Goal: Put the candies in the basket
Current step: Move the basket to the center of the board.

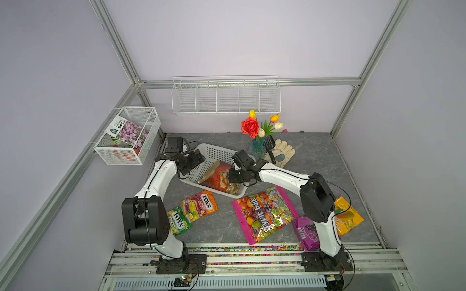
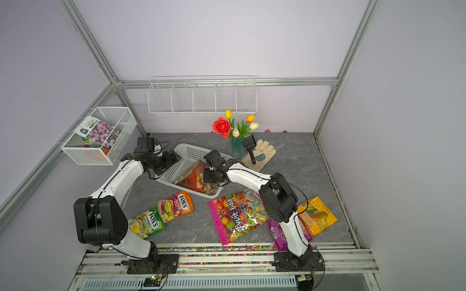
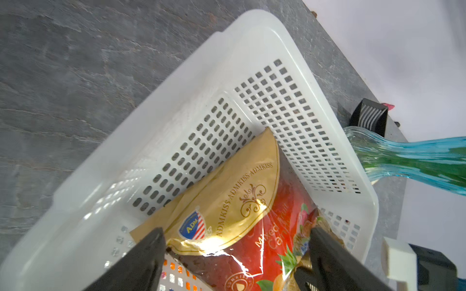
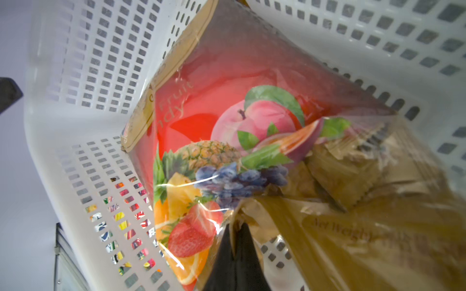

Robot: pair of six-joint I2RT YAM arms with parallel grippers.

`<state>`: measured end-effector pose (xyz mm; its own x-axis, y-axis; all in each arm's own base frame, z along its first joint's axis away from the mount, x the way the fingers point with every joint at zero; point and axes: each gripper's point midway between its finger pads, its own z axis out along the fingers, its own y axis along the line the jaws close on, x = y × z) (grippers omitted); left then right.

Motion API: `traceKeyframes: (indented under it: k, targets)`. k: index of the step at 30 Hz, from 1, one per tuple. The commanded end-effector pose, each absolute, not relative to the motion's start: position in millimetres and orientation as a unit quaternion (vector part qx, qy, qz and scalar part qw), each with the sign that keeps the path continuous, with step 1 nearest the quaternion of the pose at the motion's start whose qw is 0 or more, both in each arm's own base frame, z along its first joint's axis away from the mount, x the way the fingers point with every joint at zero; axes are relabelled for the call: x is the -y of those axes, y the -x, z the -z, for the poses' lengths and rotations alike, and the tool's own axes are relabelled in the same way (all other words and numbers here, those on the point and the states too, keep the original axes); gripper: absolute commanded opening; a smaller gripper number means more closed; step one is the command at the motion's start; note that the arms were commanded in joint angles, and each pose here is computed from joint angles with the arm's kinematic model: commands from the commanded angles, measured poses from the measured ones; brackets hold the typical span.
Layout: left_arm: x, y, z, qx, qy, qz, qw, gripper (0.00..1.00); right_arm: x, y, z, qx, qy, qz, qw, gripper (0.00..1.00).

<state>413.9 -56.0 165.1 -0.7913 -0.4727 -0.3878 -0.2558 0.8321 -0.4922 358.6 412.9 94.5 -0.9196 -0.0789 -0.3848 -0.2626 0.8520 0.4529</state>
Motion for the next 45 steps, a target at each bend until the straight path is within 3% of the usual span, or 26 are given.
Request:
traceKeyframes:
  k: [1, 5, 10, 26, 31, 35, 45]
  targets:
    - [26.7, -419.8, -187.1, -0.917, 0.211, 0.156, 0.3, 0.92, -425.8, -374.1, -83.9, -0.934, 0.125, -0.259, 0.211, 0.0]
    - [2.2, -419.8, -177.0, -0.919, 0.236, 0.105, 0.298, 0.95, -438.0, -376.3, -81.9, -0.925, 0.144, -0.28, 0.214, 0.0]
    - [8.3, -424.3, -149.3, -0.93, 0.227, 0.117, 0.263, 0.95, -448.1, -376.4, -78.7, -0.917, 0.168, -0.294, 0.211, 0.0]
    - [21.9, -420.7, -110.1, -0.942, 0.227, 0.142, 0.201, 0.77, -501.7, -384.4, -112.8, -0.831, 0.3, -0.382, 0.272, 0.0]
    - [30.0, -412.9, -104.0, -0.944, 0.224, 0.152, 0.189, 0.76, -517.9, -371.5, -150.1, -0.809, 0.306, -0.421, 0.272, 0.0]
    - [34.6, -406.0, -108.4, -0.943, 0.223, 0.163, 0.186, 0.76, -508.1, -359.0, -182.8, -0.82, 0.3, -0.393, 0.288, 0.0]
    - [54.0, -404.7, -167.3, -0.927, 0.191, 0.229, 0.229, 0.85, -480.7, -346.4, -293.7, -0.819, 0.232, -0.406, 0.334, 0.0]
